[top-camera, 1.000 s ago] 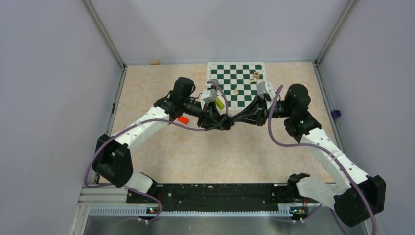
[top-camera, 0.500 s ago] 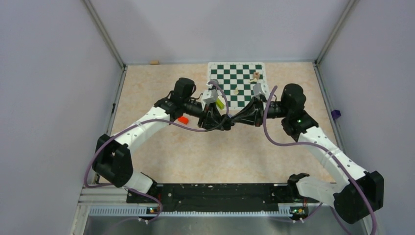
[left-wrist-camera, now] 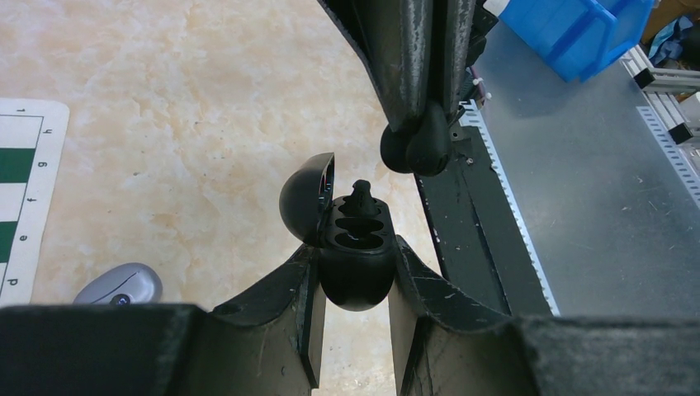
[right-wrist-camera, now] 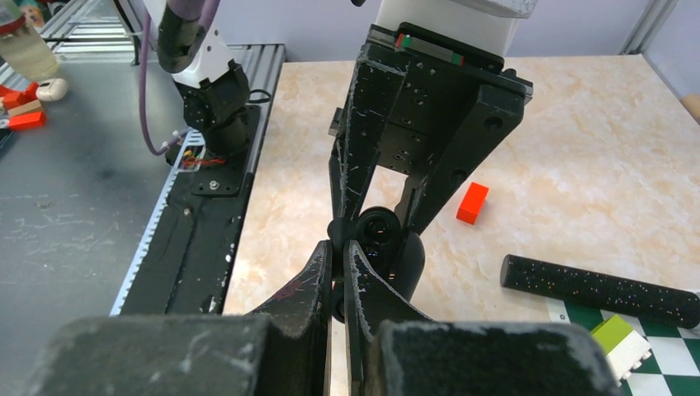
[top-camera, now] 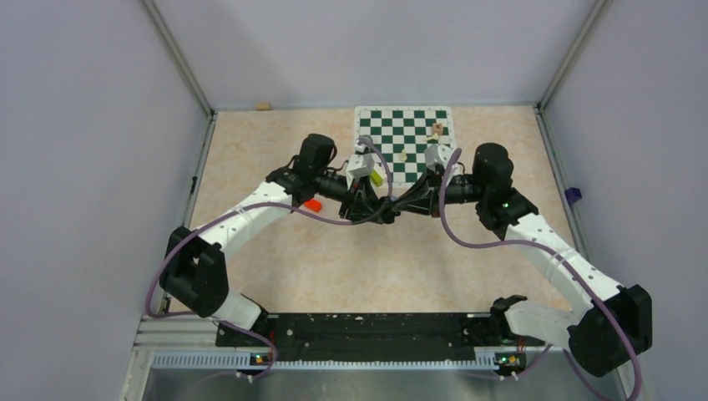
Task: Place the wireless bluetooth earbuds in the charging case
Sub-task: Place the earbud in the charging case.
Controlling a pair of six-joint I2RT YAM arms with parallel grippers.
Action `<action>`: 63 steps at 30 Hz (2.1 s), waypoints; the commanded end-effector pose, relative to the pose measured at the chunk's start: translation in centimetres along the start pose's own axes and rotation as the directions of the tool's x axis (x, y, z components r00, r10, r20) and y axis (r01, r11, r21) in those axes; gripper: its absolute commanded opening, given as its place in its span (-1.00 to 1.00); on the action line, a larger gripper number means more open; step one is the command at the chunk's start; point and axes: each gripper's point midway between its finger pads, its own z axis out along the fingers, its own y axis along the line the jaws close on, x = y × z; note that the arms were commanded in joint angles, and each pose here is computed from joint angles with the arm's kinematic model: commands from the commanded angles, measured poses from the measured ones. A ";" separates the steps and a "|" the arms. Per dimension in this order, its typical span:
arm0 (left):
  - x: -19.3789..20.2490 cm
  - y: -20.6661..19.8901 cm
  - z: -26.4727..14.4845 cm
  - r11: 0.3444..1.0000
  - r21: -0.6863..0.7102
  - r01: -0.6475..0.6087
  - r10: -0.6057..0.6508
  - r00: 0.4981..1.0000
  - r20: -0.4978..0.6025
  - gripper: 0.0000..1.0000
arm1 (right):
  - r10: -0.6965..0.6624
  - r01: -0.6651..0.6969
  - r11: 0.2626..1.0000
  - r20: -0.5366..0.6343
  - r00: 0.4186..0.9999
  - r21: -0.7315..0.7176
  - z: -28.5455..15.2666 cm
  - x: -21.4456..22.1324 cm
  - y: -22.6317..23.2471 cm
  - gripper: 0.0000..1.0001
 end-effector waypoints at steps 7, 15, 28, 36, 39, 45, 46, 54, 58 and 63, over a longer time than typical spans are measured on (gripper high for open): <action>-1.5 0.0 0.2 0.999 0.009 -0.053 0.053 0.999 0.011 -1.00 | -0.045 0.045 0.999 -0.008 0.999 0.013 0.7 0.1 -0.5 -1.00; -1.5 0.0 0.3 0.998 0.010 -0.054 0.054 0.999 0.007 -1.00 | -0.048 0.049 0.998 -0.016 0.999 0.036 0.8 0.3 -0.9 -1.00; -1.4 0.0 0.4 0.998 0.013 -0.056 0.056 0.998 0.000 -1.00 | -0.037 0.039 0.998 -0.028 0.999 0.043 1.3 0.9 -1.2 -1.00; -1.4 -0.1 0.4 0.998 0.016 -0.056 0.056 0.998 -0.001 -1.00 | -0.035 0.037 0.998 -0.038 0.999 0.048 1.4 1.2 -1.4 -1.00; -1.4 -0.1 0.4 0.998 0.013 -0.059 0.060 0.998 -0.003 -1.00 | -0.030 0.032 0.998 -0.042 0.999 0.045 1.5 1.4 -1.4 -1.00; -1.6 -0.1 0.4 0.998 0.013 -0.064 0.064 0.998 -0.003 -1.00 | -0.026 0.029 0.999 -0.059 0.998 0.045 1.7 1.8 -1.5 -1.00; -1.6 -0.2 0.3 0.998 0.012 -0.066 0.066 0.998 -0.003 -1.00 | -0.025 0.028 0.999 -0.065 0.998 0.046 1.7 1.9 -1.6 -1.00; -1.6 -0.2 0.4 0.998 0.016 -0.067 0.067 0.998 -0.004 -1.00 | -0.018 0.022 0.999 -0.081 0.997 0.050 2.1 2.5 -1.8 -1.00; -1.7 -0.3 0.3 0.997 0.016 -0.069 0.069 0.998 -0.003 -1.00 | -0.012 0.016 0.998 -0.086 0.996 0.053 2.3 2.8 -1.9 -1.00; -1.8 -0.4 0.3 0.997 0.017 -0.074 0.074 0.997 -0.004 -1.00 | 0.005 0.001 0.998 -0.078 0.997 0.068 2.5 2.9 -2.2 -1.00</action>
